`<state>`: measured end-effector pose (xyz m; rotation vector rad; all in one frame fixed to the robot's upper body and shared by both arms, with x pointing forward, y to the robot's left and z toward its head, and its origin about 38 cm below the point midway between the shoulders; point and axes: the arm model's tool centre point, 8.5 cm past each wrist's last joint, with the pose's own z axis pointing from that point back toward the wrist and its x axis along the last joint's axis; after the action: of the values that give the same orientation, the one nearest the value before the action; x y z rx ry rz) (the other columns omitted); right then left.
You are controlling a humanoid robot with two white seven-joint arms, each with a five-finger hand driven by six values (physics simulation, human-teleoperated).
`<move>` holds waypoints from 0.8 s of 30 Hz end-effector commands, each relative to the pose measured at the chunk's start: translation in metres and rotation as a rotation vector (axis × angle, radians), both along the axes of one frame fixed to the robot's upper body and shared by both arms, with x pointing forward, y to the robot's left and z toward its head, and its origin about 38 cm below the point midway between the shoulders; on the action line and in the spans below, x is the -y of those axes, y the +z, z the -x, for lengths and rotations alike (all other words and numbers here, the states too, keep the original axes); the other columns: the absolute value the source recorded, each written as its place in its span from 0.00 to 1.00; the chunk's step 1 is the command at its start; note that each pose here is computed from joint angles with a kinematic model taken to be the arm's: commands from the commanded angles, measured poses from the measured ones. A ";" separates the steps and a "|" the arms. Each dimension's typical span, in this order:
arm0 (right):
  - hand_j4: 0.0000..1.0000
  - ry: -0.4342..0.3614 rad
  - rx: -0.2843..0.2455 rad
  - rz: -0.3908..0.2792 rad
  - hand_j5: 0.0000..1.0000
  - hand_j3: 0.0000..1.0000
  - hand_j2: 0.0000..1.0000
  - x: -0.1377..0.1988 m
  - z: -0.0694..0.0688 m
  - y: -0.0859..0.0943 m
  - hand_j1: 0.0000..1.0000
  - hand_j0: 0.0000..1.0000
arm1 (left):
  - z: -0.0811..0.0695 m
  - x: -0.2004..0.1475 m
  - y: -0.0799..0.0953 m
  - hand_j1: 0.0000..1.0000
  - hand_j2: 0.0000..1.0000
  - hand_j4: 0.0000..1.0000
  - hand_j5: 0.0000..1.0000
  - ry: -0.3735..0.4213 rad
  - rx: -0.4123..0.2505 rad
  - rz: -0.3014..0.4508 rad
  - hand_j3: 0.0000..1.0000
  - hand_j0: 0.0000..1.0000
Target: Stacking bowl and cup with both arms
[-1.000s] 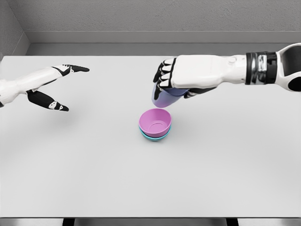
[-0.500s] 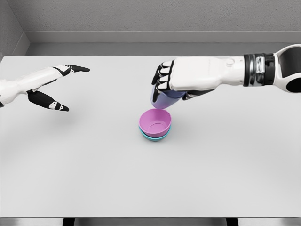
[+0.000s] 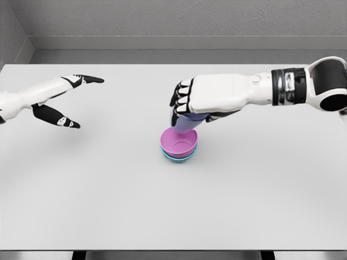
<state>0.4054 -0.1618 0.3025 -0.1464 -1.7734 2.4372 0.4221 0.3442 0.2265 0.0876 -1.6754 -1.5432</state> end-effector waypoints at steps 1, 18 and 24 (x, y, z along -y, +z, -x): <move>0.65 0.008 -0.005 0.002 0.65 0.65 0.65 -0.005 0.000 -0.004 0.65 0.65 | 0.000 0.000 0.001 1.00 1.00 1.00 1.00 0.003 -0.001 0.007 1.00 1.00; 0.65 0.019 -0.019 0.006 0.65 0.65 0.65 -0.009 0.001 -0.009 0.65 0.65 | 0.000 0.002 0.000 1.00 1.00 1.00 1.00 -0.001 -0.003 0.010 1.00 1.00; 0.65 0.021 -0.017 0.003 0.65 0.65 0.65 -0.011 0.001 -0.009 0.65 0.65 | 0.000 0.002 0.000 1.00 1.00 1.00 1.00 -0.001 -0.003 0.010 1.00 1.00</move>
<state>0.4044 -0.1513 0.2932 -0.1123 -1.7677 2.4566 0.4220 0.3420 0.2254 0.0806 -1.6781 -1.5430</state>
